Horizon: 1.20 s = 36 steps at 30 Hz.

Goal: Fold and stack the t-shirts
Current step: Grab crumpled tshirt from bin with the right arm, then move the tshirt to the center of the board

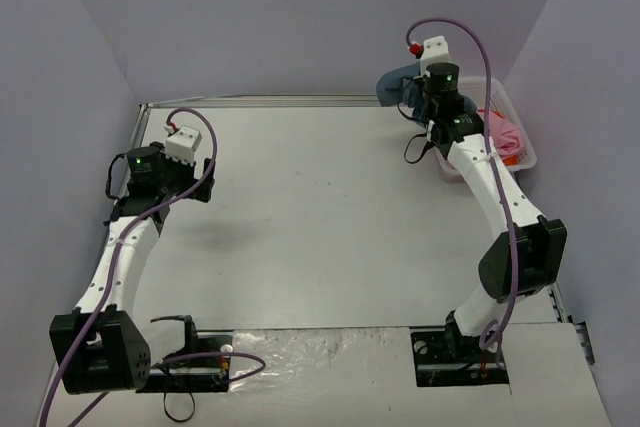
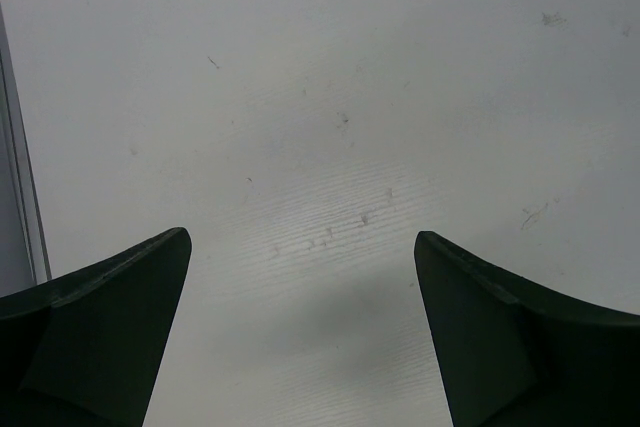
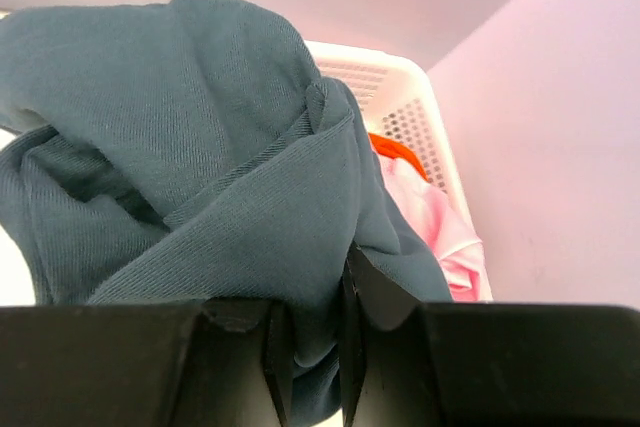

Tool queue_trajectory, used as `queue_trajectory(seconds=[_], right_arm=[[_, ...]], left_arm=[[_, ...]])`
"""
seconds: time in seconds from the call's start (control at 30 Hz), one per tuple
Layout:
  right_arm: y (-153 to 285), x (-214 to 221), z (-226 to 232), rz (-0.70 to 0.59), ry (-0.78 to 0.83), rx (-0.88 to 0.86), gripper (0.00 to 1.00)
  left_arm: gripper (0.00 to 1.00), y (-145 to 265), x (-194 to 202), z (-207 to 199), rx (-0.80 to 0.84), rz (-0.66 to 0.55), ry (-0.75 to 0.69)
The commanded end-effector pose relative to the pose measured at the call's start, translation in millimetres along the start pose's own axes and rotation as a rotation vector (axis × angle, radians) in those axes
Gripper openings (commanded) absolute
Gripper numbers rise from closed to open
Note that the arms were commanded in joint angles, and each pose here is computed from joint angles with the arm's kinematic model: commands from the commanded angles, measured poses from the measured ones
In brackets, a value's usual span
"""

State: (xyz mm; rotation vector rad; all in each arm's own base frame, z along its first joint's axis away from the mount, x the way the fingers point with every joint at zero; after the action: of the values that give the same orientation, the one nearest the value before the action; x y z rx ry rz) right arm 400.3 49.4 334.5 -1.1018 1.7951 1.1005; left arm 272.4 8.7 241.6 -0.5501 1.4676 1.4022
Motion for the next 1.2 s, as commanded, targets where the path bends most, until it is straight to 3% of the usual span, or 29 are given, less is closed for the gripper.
queue_trajectory(seconds=[0.0, 0.13, 0.3, 0.33, 0.37, 0.53, 0.73, 0.9, 1.03, 1.17], right_arm=[[41.8, -44.2, -10.1, -0.12, -0.008, -0.094, 0.0], [85.6, -78.4, 8.4, -0.209, -0.002, -0.371, 0.0], [115.8, -77.6, 35.1, -0.206, 0.023, -0.71, 0.0], [117.6, -67.3, 47.2, -0.186, 0.044, -0.83, 0.36], [119.2, -56.6, 54.0, -0.15, 0.066, -0.893, 0.61], [116.0, -4.7, 73.2, -0.037, 0.171, -1.008, 0.94], [119.1, 25.6, 65.5, 0.024, 0.214, -0.977, 0.93], [121.7, 36.4, 47.2, 0.048, 0.191, -0.924, 0.88], [122.1, 56.7, 32.6, 0.103, 0.175, -0.895, 0.76], [118.2, 77.2, 30.2, 0.156, 0.145, -0.924, 0.61]], left_arm=[[0.94, 10.9, -15.4, 1.0, -0.005, -0.055, -0.031], [0.94, 13.2, -18.3, 3.4, -0.035, -0.06, -0.032], [0.94, 17.3, -24.0, 9.3, -0.105, -0.055, -0.01], [0.94, 17.7, -23.9, 9.7, -0.113, -0.051, -0.005], [0.94, 18.9, -24.2, 11.1, -0.131, -0.047, 0.001], [0.94, 25.1, -24.3, 17.9, -0.196, -0.034, 0.055], [0.94, 24.2, -24.2, 19.0, -0.165, -0.063, 0.103], [0.94, 19.4, -22.4, 8.3, 0.025, -0.014, 0.078], [0.94, 7.8, -20.9, 0.2, 0.201, 0.016, 0.055], [0.94, -12.4, -15.7, -4.3, 0.27, 0.071, 0.036]])
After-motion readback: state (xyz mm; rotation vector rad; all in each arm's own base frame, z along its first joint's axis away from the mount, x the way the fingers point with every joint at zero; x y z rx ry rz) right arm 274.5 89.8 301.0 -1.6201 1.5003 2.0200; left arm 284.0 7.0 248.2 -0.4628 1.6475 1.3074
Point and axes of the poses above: each gripper's point midway between its finger pads, its own y axis back along the fingers, its own z axis along the line the jaws close on, x = y × z, the point moved 10 cm from there along y, back along the fingers, and after that the axes turned 4 degrees about -y, right-handed, at the moved point
